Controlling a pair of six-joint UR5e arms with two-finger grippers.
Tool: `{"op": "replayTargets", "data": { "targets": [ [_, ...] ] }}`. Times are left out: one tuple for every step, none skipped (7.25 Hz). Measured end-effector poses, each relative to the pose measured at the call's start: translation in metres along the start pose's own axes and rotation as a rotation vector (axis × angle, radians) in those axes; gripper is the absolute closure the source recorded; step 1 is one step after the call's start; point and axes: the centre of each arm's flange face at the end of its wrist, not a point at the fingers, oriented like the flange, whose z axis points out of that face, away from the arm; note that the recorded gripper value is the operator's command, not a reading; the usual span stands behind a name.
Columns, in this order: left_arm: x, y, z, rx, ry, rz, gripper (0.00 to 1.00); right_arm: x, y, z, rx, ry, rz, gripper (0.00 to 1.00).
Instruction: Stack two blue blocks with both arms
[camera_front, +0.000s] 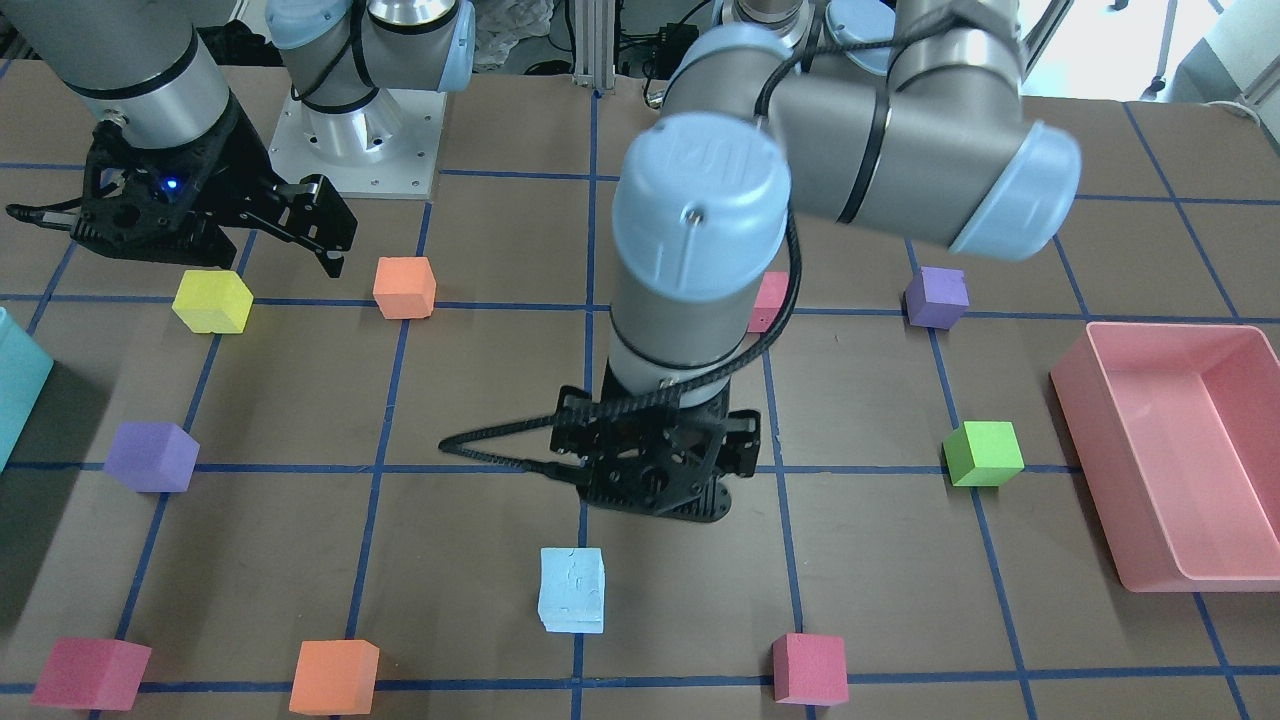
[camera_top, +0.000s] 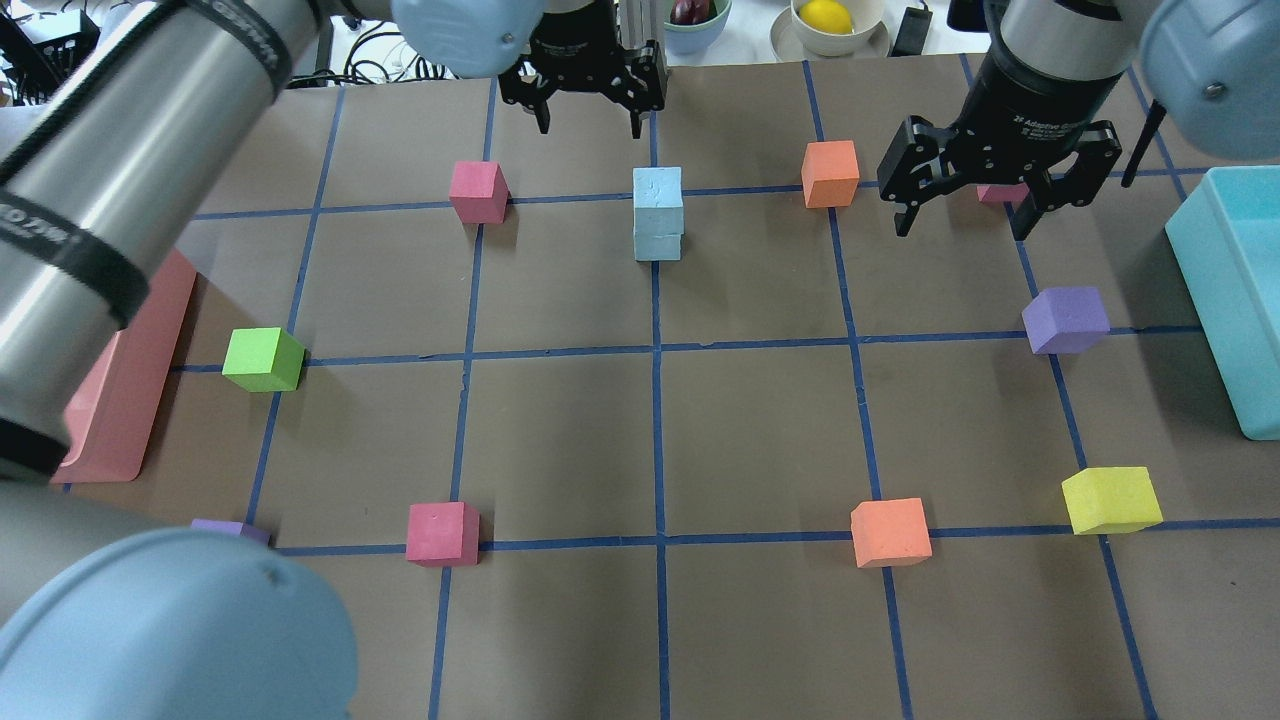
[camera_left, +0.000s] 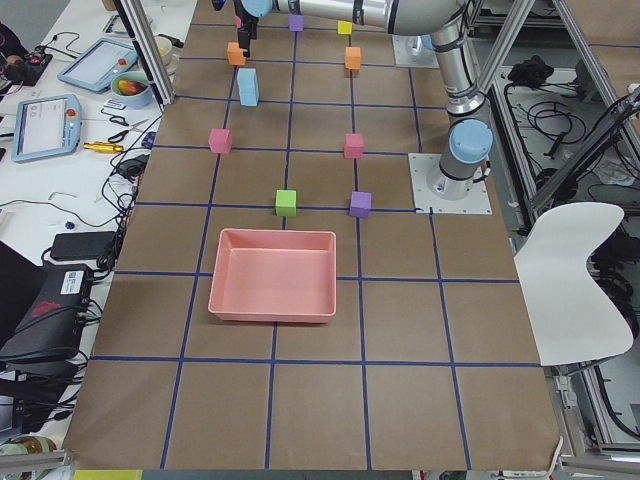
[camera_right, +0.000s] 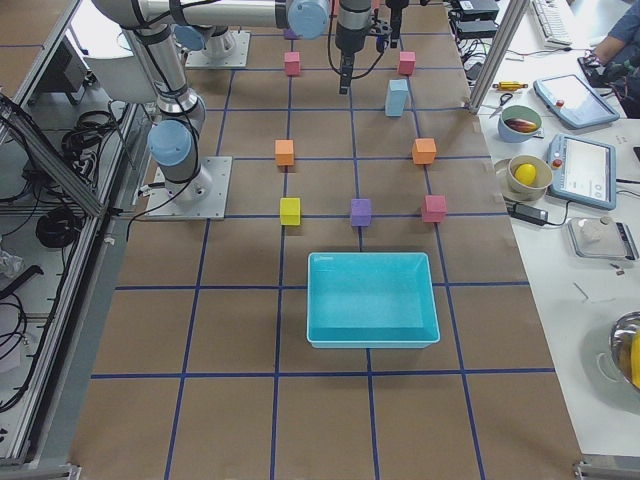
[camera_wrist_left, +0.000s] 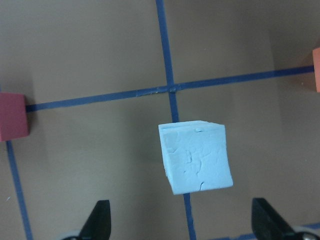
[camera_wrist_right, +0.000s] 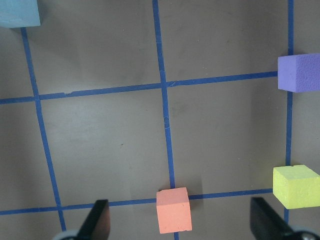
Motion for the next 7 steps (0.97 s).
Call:
{"op": "replayTargets", "data": {
  "targets": [
    [-0.025, 0.027, -0.03, -0.019, -0.013, -0.022, 0.0, 0.0, 0.0, 0.0, 0.0, -0.002, 0.0, 0.0],
    [-0.048, 0.06, -0.047, -0.041, -0.019, -0.034, 0.01, -0.001, 0.0, 0.0, 0.001, -0.002, -0.001, 0.0],
    [-0.067, 0.098, -0.057, -0.05, -0.023, -0.036, 0.01, -0.001, 0.001, -0.001, 0.002, -0.002, -0.001, 0.0],
    [-0.088, 0.132, -0.063, -0.034, -0.026, -0.044, 0.0, -0.002, 0.002, -0.002, 0.004, -0.001, -0.002, 0.0],
    [-0.107, 0.154, -0.064, -0.002, -0.028, -0.039, 0.0, -0.002, 0.002, -0.003, 0.006, -0.001, -0.004, 0.0],
    [-0.122, 0.164, -0.065, 0.037, -0.032, -0.026, 0.0, -0.003, 0.003, -0.002, 0.006, -0.001, -0.005, 0.0],
    [-0.128, 0.168, -0.065, 0.057, -0.036, -0.023, 0.0, -0.003, 0.003, -0.002, 0.006, -0.002, -0.005, 0.0]
  ]
}}
